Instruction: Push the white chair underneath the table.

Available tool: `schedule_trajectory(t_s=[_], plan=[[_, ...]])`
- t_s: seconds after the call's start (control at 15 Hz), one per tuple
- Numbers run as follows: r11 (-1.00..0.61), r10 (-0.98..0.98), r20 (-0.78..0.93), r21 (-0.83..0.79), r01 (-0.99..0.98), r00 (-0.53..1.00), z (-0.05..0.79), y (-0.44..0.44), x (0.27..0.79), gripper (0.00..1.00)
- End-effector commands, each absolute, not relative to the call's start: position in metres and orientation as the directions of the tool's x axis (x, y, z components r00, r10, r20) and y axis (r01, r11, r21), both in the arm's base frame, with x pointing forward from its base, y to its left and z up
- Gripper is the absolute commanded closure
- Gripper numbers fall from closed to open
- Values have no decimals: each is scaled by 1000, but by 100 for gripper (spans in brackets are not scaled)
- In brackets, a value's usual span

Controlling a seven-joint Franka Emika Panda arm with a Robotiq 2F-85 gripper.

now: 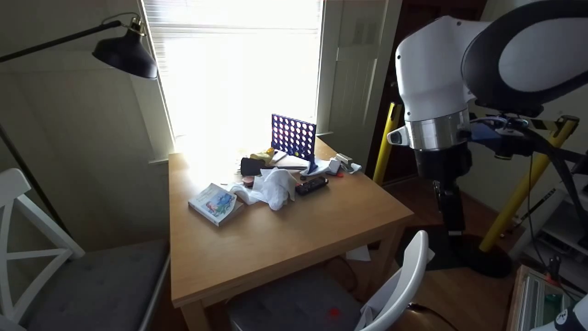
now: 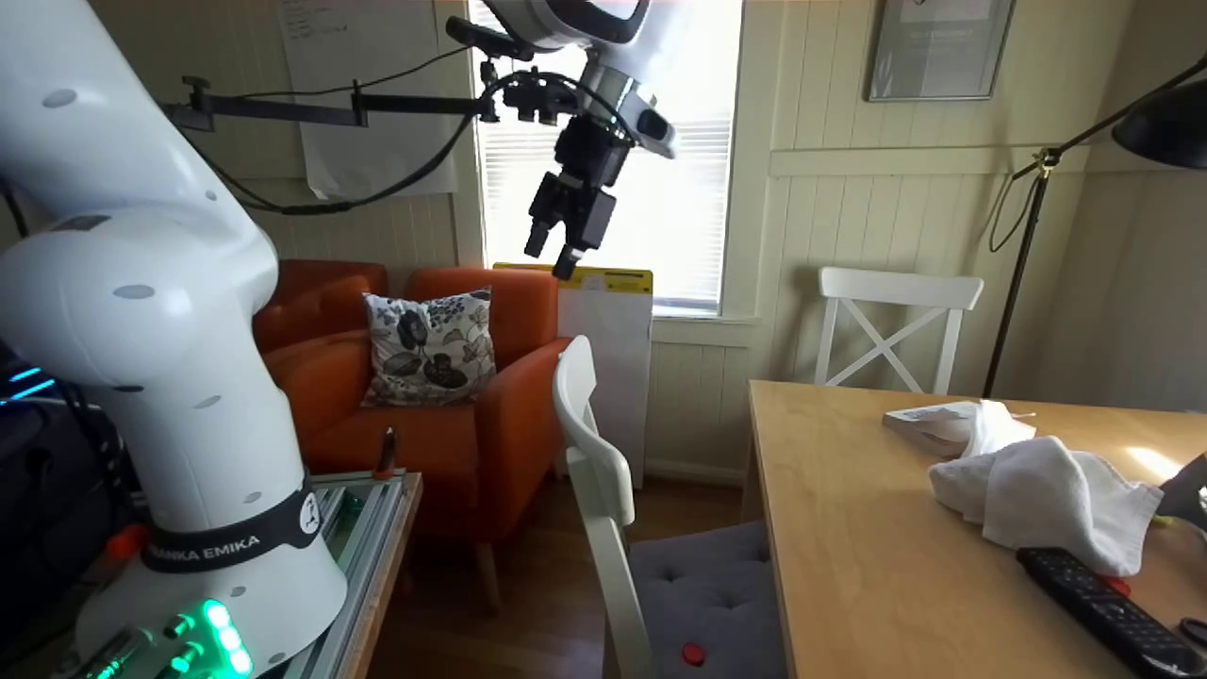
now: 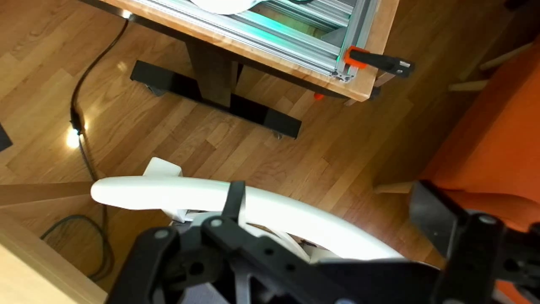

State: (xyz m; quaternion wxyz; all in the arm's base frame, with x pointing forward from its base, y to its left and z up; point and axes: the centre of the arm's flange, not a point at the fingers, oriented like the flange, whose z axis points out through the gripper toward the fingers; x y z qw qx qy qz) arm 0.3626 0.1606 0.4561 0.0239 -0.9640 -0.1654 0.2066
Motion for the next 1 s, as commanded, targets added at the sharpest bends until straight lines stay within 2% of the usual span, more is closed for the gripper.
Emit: schedule_trajectory(t_s=[0.0, 0.47, 0.53, 0.6, 0.93], plan=[[-944, 330, -391, -117, 309, 859, 456, 161, 363, 0], [-964, 266, -405, -99, 247, 875, 388, 217, 328, 0], [-967, 253, -407, -106, 230, 878, 375, 224, 321, 25], [-971, 237, -407, -111, 210, 882, 365, 228, 316, 26], [-976, 187, -336, -171, 136, 923, 323, 242, 302, 63]])
